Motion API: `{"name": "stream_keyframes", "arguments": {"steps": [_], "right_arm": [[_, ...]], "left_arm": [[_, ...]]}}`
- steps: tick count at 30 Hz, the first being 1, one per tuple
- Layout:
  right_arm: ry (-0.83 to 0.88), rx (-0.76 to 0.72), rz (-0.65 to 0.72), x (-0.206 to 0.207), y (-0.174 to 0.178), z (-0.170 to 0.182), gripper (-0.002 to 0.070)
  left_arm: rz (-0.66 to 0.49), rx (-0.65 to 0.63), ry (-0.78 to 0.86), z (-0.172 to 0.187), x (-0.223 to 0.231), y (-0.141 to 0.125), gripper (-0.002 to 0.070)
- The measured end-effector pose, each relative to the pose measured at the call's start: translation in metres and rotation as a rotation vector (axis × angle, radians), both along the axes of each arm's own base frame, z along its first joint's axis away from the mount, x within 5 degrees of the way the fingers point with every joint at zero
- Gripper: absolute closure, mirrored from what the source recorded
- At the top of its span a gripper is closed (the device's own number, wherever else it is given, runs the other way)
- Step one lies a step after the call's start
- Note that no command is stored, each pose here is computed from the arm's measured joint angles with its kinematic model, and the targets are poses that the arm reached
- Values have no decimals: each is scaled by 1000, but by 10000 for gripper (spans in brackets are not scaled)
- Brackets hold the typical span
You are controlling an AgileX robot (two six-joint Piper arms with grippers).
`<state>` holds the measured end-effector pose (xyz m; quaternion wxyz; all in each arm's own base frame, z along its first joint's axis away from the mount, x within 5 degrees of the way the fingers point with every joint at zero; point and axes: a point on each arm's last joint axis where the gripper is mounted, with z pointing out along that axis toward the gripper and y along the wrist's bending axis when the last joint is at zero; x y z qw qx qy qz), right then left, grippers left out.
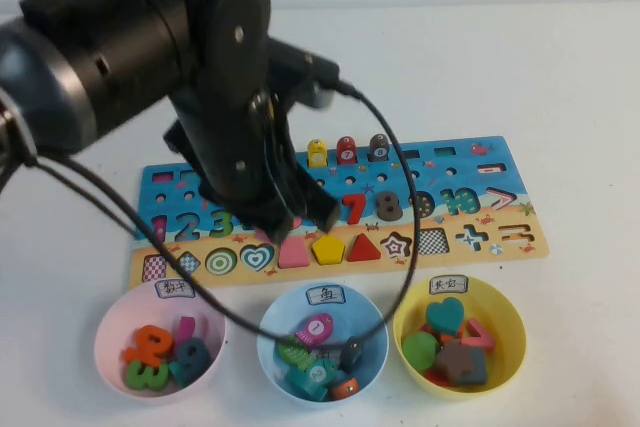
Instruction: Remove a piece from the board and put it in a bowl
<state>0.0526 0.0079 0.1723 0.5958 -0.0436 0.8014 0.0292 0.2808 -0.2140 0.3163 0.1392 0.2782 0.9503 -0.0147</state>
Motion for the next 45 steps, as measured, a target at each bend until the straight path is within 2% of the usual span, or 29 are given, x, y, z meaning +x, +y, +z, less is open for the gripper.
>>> {"name": "stream_keyframes", "arguments": {"steps": [7,18,26,29,34,38,40,42,45], "right_arm": [[0,0,0,0,0,0,694],[0,0,0,0,0,0,694],[0,0,0,0,0,0,694],[0,0,0,0,0,0,694],[0,0,0,0,0,0,694],[0,0,0,0,0,0,694],[0,0,0,0,0,0,694],[0,0,0,0,0,0,694],[0,0,0,0,0,0,694]], "left_arm": [[-85,3,198,-44,-37,-19,477],[-149,80,301,-92,-27,-34,477],[-192,74,325,-103,-25,-39,476],[-208,60,327,-104,-25,-40,432],[-223,51,290,-99,-24,-40,285],[-235,24,217,-75,-27,-34,253],[-239,3,178,-60,-31,-30,270],[-241,-24,124,-45,-37,-23,344],[-223,-81,13,-23,-52,-6,553]]}}
